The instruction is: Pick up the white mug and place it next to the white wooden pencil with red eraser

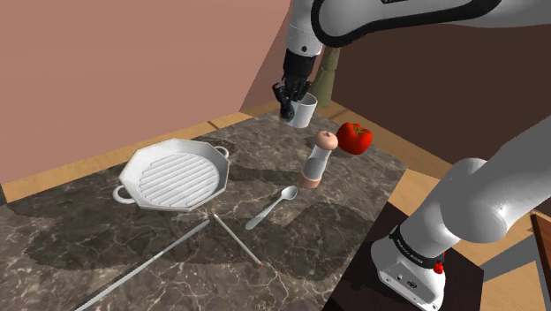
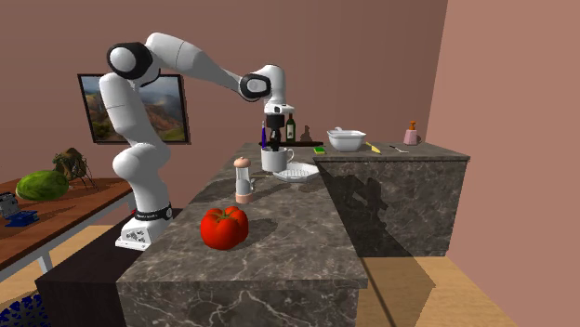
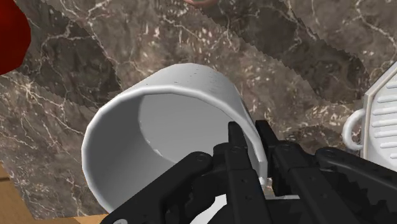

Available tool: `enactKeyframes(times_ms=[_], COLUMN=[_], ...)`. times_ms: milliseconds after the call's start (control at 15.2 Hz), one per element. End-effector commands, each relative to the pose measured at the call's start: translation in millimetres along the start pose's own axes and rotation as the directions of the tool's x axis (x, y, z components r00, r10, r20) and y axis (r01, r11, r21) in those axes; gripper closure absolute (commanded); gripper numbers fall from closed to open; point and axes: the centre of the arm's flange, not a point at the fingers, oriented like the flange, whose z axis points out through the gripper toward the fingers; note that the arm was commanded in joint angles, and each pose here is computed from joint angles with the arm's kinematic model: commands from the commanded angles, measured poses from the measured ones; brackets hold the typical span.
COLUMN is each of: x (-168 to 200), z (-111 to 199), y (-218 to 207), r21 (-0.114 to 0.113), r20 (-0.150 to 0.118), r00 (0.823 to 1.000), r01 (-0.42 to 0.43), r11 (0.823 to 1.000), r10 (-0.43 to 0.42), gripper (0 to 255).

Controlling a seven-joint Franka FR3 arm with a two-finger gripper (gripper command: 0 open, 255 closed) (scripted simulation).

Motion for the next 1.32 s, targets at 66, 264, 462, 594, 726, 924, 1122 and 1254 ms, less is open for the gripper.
enactKeyframes(times_ms=[66,264,462,594,726,924,1122,1254], x=[-32.7,-64.6,-96.5,-117.8,-139.0,-170.9,-202.8,-224.1], z=[-4.3,-5.9,-7.4,-8.4,-9.5,-11.0,-12.6,-13.6], y=[-25.0,-48.5,-71.9,-87.5,-103.1,-126.5,-150.0,-165.6], r21=[-0.001,-0.001,-0.001,-0.001,-0.001,-0.001,-0.001,-0.001], r20=[0.0,0.0,0.0,0.0,0.0,0.0,0.0,0.0], r00=[1.0,1.0,1.0,1.0,1.0,1.0,1.0,1.0], r01=[-0.001,-0.001,-0.001,-0.001,-0.001,-0.001,-0.001,-0.001], r11=[1.0,1.0,1.0,1.0,1.0,1.0,1.0,1.0], r10=[0.001,0.001,0.001,0.001,0.001,0.001,0.001,0.001], gripper=[255,255,255,255,255,255,255,255])
